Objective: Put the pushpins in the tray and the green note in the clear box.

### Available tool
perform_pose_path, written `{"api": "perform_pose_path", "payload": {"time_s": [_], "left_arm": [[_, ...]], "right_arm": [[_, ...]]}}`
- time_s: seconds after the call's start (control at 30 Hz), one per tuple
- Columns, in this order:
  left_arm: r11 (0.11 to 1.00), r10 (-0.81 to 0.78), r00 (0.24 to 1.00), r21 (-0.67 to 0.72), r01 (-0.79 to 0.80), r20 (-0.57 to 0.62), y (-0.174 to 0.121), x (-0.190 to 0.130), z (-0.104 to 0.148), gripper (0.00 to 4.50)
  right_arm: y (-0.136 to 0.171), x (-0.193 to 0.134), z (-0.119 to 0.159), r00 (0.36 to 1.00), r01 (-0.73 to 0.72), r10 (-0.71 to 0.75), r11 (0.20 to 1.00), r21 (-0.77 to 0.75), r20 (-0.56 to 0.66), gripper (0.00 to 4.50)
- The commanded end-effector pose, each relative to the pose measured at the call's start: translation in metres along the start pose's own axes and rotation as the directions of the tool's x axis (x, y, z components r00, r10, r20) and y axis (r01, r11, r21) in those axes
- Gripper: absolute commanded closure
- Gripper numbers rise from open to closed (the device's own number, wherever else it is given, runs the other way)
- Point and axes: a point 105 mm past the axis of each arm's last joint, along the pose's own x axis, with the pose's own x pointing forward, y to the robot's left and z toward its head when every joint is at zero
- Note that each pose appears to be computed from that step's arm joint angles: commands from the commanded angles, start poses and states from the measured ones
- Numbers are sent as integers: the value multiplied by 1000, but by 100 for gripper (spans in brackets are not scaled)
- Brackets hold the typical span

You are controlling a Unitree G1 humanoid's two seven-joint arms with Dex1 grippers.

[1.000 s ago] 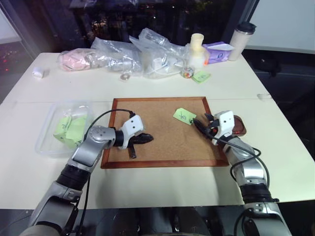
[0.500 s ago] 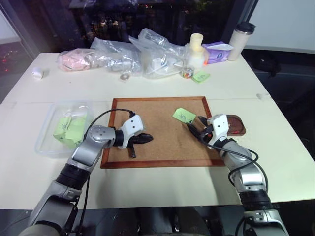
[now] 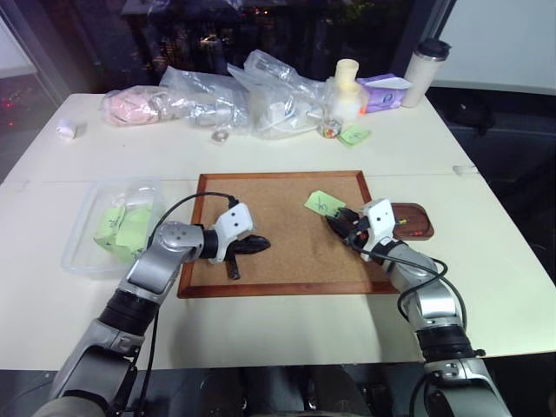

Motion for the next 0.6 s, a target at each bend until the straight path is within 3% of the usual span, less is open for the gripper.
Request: {"api": "perform_pose_path", "payload": {"time_s": [0.03, 0.3, 0.6], "left_arm": [[998, 13, 994, -67, -20, -107, -1, -4, -31, 450], [997, 22, 994, -66, -29, -109, 2, -7, -31, 450], [998, 14, 993, -61, -21, -116, -1, -8, -33, 450]], "right_arm": [[1, 2, 1, 1000, -4, 4, 1000, 8, 15, 446], [-1, 3, -1, 1000, 6, -6, 1000, 4, 4, 446], [-7, 1, 23, 997, 33, -31, 999, -29, 73, 446]]}}
